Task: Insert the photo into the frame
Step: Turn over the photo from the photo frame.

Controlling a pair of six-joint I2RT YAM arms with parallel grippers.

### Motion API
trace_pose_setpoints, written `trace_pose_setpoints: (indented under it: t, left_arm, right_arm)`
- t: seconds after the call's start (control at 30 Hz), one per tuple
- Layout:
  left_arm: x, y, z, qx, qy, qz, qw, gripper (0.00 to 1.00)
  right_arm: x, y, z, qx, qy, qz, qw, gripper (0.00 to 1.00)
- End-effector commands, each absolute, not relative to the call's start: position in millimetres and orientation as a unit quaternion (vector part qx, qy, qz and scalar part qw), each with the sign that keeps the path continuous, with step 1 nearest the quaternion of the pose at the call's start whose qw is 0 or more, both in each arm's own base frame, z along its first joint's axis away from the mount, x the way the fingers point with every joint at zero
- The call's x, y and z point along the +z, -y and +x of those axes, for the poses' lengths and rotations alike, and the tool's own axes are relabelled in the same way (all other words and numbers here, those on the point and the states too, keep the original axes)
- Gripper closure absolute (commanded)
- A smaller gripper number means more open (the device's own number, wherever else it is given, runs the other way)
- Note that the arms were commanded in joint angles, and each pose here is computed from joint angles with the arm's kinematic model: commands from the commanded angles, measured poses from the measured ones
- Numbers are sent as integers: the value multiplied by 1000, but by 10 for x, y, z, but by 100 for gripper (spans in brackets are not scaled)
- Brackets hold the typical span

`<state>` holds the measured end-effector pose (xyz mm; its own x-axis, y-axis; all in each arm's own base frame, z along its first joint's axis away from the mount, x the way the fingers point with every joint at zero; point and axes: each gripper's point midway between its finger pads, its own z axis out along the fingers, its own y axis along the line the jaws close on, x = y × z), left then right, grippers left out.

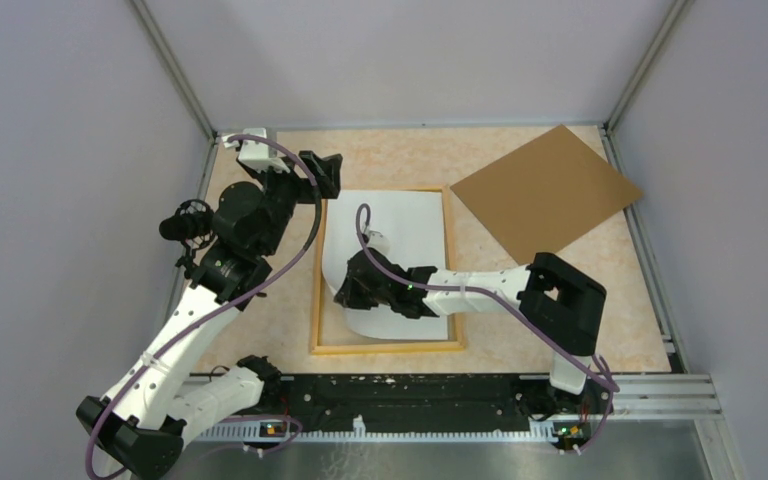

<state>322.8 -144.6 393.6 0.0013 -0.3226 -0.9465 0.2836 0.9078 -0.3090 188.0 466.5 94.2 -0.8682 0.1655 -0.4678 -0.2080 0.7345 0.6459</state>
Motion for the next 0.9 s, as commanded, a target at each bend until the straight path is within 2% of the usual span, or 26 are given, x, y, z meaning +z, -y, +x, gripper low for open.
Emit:
trace_pose_setpoints:
  t: [0.0, 0.2, 0.57, 0.87]
  left_arm:
    - [4168, 1410, 3196, -227, -646, -25, 728, 1]
    - [4161, 1429, 3197, -232, -647, -24, 726, 1]
    - [4141, 1444, 3210, -233, -649, -23, 723, 1]
    - [4133, 1442, 3213, -232, -650, -23, 723, 1]
  right_arm:
    - [1052, -4684, 1929, 363, -887, -30, 282, 100]
    - [976, -4428, 1954, 307, -901, -58, 300, 100]
    - [854, -4368, 1915, 289, -909, -72, 291, 100]
    - [866, -4559, 1756, 338, -898, -105, 262, 100]
